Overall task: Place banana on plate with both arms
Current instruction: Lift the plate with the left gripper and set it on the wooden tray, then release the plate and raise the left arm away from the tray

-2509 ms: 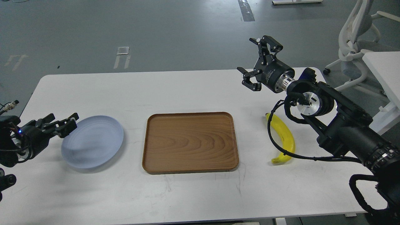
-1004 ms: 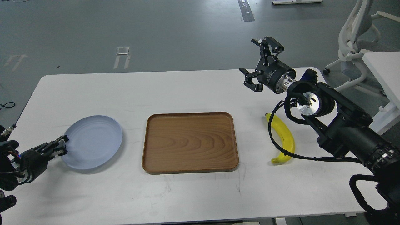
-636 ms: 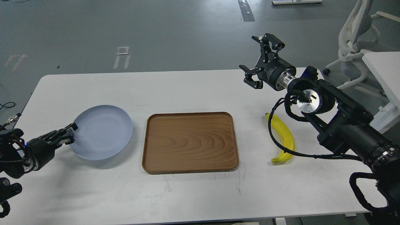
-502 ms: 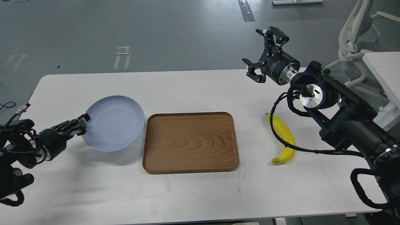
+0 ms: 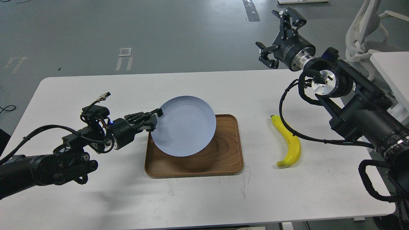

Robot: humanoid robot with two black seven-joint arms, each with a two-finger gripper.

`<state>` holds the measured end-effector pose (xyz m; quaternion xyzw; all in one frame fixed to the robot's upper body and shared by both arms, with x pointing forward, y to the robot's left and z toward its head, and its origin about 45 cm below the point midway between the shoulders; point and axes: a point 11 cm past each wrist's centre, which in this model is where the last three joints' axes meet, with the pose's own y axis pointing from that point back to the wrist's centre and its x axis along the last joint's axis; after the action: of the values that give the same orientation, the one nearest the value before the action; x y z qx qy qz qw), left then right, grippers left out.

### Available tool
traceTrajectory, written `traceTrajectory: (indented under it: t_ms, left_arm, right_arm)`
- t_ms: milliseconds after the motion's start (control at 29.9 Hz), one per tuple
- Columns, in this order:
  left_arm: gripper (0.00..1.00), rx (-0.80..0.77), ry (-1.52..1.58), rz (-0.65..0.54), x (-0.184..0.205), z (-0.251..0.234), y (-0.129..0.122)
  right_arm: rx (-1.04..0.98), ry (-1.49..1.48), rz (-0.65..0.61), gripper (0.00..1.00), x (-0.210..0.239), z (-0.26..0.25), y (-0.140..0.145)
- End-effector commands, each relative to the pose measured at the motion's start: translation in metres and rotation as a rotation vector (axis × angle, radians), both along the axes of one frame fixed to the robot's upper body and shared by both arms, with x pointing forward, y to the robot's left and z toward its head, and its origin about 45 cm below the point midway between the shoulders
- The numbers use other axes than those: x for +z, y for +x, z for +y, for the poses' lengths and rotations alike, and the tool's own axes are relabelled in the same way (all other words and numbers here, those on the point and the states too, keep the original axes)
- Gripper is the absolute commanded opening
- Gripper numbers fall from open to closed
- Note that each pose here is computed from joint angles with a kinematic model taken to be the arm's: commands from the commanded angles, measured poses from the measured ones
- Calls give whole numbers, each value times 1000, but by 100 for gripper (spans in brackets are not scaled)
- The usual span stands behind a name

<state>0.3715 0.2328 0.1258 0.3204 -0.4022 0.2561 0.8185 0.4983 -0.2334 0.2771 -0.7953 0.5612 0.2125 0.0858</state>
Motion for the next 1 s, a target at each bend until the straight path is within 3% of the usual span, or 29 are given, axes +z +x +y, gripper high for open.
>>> traceTrajectory:
  t_ms: [0,201,803,836,870,937,970]
  left_arm:
    - [0,-65,64,24,-17,-18,-3]
    - [0,-91,93,56,-32,-20,-14]
    - [0,-93,101,39,-38,-35,-6]
    - [12,-90,101,39,-38,-34,-7]
    - [45,-79,90,31,-35,-35,-3]
    - [85,-71,76,26,-33,-37,-1]
    - [97,-60,54,21,-29,-40,0]
  right_arm:
    - [-6,-2,0,100,0,-3,0]
    - [-12,-3,0,100,0,-7,0]
    - [-14,-6,8,100,-4,-8,-1]
    - [-13,-5,7,100,-3,-7,-1]
    - [-13,-5,8,100,-4,-8,-1]
    - [-14,-6,8,100,-4,-8,-1]
    - [-14,-6,8,100,-4,-8,-1]
